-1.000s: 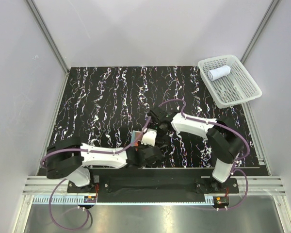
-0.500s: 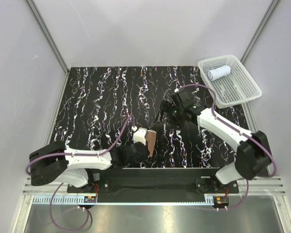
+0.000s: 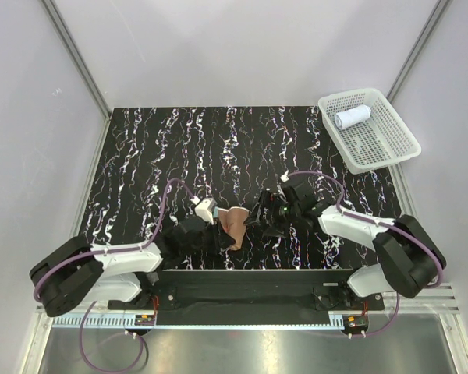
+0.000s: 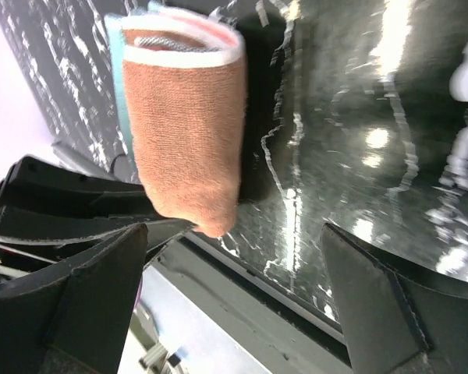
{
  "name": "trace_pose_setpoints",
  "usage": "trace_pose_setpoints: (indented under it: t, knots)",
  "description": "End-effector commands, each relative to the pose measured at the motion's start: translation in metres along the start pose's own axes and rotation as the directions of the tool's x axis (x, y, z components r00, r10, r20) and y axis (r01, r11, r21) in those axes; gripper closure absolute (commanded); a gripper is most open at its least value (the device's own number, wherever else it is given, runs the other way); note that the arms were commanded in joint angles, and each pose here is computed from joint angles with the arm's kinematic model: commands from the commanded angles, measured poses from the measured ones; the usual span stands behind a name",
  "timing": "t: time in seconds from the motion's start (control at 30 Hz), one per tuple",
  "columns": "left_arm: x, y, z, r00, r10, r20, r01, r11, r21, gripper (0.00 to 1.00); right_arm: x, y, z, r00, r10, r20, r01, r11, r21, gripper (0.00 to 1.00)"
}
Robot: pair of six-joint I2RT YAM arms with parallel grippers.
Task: Roll the towels
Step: Roll the towel
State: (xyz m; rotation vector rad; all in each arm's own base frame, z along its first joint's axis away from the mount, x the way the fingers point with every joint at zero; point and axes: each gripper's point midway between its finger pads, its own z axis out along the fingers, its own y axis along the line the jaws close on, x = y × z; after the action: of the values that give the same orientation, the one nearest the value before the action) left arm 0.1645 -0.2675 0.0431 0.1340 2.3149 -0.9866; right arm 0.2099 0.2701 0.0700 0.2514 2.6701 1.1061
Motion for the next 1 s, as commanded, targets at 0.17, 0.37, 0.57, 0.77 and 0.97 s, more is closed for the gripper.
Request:
trace_pose_setpoints:
  t: [0.17,0.37,0.57,0.77,0.97]
  knots:
    - [0.009,-0.016,0.001,0.993,-0.099,-0.072,0.11,0.979,0.17,0.81,-0.001,0.042,0.024,0.997,-0.068,0.025,0.071,0.982,-0.173,0.02]
    - [0.004,-0.01,-0.001,0.991,-0.121,-0.057,0.129,0.978,0.163,0.81,0.0,0.026,0.041,0.999,-0.043,-0.005,0.042,0.992,-0.122,0.14]
    - [-0.003,-0.011,-0.005,0.991,-0.132,-0.035,0.136,0.975,0.175,0.8,0.002,0.024,0.051,0.999,-0.036,-0.021,0.033,0.991,-0.13,0.27]
    - [-0.004,-0.011,-0.003,0.992,-0.121,-0.04,0.126,0.977,0.169,0.76,0.005,0.032,0.057,0.998,-0.053,-0.018,0.05,0.989,-0.14,0.55]
    - [-0.01,0.004,-0.004,0.997,-0.064,-0.033,0.065,0.997,0.048,0.54,0.004,0.021,0.053,0.998,-0.07,-0.008,0.069,0.997,-0.034,0.71]
